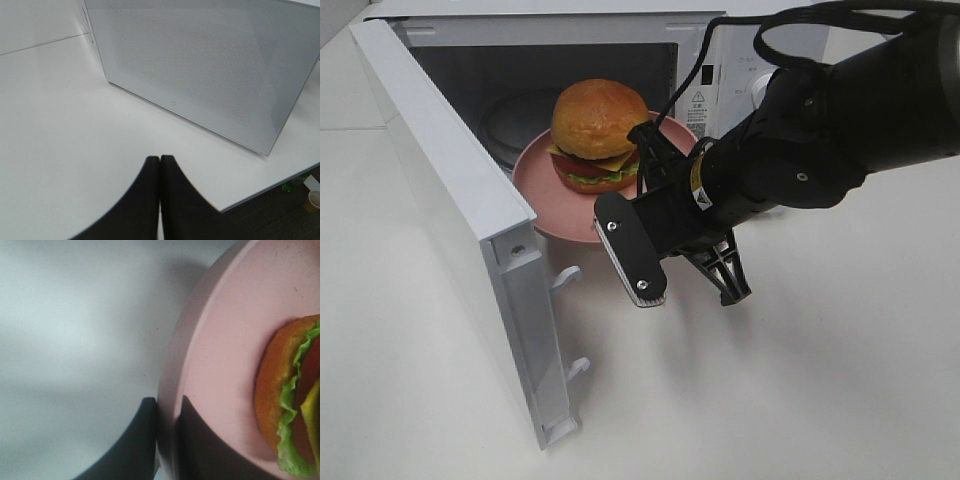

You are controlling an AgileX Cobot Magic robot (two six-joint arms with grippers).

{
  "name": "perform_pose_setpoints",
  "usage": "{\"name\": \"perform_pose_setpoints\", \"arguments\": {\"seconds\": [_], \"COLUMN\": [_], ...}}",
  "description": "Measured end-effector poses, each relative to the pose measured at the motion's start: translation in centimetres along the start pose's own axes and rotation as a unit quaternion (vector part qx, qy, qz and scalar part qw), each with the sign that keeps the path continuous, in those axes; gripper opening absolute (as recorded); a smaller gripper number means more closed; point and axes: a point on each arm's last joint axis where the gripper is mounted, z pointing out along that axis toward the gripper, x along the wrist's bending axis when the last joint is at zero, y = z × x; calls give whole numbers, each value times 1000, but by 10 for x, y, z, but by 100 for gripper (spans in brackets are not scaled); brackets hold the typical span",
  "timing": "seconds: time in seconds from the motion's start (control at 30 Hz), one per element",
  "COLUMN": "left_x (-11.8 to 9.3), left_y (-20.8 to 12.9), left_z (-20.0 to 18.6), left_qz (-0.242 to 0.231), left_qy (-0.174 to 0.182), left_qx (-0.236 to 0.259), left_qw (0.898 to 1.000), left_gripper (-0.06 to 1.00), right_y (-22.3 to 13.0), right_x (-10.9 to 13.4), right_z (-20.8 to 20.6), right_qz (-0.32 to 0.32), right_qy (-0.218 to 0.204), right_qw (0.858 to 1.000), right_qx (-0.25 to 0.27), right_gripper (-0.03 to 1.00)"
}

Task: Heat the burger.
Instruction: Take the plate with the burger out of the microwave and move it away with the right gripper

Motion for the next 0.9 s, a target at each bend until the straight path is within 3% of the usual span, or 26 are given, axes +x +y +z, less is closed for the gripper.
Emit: {"name": "perform_pose_setpoints", "arguments": {"seconds": [0.33, 0.83, 0.9], "left_x": [0, 0, 0], "left_y": [0, 0, 0], "left_z": [0, 0, 0], "left_qz": [0, 0, 0], "left_qy": [0, 0, 0], "left_qx": [0, 0, 0], "left_qw": [1000, 1000, 1000], "left_gripper": [0, 0, 0], "right_y": [-3, -13, -15], "right_x": [8, 53, 68], "right_z": [-14, -37, -43], "right_qz": [-9, -12, -9], "right_qy": [3, 43, 57], "right_qw": [1000, 999, 998], "right_qx": [7, 22, 26], "right_gripper": [9, 9, 9]}}
